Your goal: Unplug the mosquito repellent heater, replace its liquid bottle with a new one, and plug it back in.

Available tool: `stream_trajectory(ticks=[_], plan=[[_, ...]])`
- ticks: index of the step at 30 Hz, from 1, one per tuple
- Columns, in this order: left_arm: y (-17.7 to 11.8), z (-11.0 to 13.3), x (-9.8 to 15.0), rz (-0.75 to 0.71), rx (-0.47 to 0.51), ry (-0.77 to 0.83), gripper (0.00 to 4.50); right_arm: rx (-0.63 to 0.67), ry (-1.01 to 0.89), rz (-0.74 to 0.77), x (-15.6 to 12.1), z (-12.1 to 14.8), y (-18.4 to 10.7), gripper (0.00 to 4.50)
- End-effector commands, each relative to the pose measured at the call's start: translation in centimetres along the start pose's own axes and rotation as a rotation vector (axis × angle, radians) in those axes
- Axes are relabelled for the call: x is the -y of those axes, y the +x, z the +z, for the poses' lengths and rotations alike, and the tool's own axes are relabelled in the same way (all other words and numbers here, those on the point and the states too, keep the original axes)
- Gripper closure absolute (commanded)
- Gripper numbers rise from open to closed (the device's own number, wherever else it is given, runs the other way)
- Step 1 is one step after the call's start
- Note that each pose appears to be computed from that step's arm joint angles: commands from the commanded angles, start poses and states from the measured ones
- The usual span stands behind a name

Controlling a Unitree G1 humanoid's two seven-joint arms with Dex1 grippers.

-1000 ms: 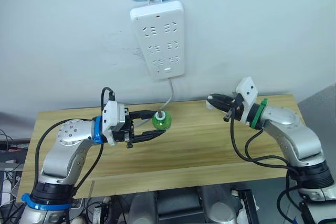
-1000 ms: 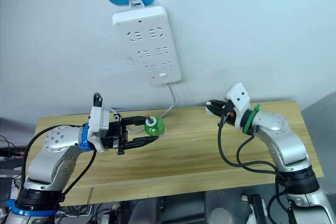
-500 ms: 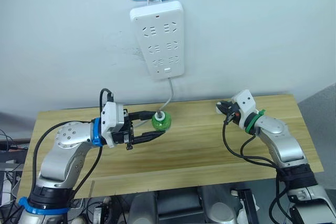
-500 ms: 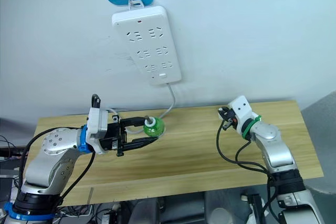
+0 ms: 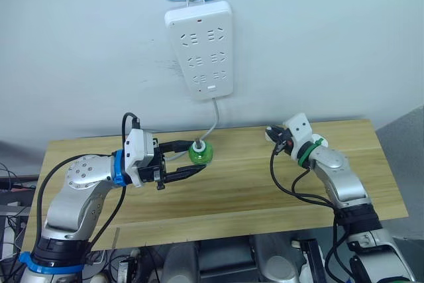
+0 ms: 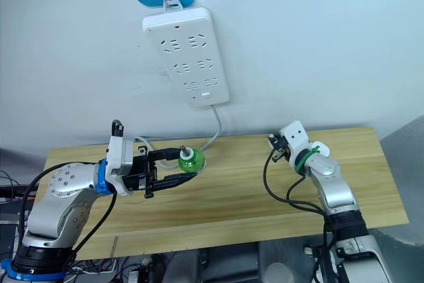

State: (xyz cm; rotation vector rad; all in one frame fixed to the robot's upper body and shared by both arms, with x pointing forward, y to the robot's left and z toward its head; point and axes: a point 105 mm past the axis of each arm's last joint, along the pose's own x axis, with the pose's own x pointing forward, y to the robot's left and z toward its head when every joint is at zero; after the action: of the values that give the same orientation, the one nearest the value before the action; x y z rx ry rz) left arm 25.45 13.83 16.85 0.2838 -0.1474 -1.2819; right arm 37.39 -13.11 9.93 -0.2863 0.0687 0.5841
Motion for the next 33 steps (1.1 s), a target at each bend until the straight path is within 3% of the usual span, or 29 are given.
stream_trajectory(ticks=[1, 29, 33], plan=[[-0.2, 1.1, 0.4, -0.015, 0.025, 0.028, 2.35, 0.029, -0.022, -0.006, 0.1, 0.6, 0.1, 4.29], [-0.3, 1.1, 0.1, -0.014, 0.018, 0.032, 2.35, -0.01, -0.016, -0.015, -0.2, -1.0, 0.2, 4.29], [-0.3, 1.1, 0.1, -0.015, 0.016, 0.033, 2.35, -0.018, -0.009, -0.012, -0.2, -1.2, -0.1, 3.03]])
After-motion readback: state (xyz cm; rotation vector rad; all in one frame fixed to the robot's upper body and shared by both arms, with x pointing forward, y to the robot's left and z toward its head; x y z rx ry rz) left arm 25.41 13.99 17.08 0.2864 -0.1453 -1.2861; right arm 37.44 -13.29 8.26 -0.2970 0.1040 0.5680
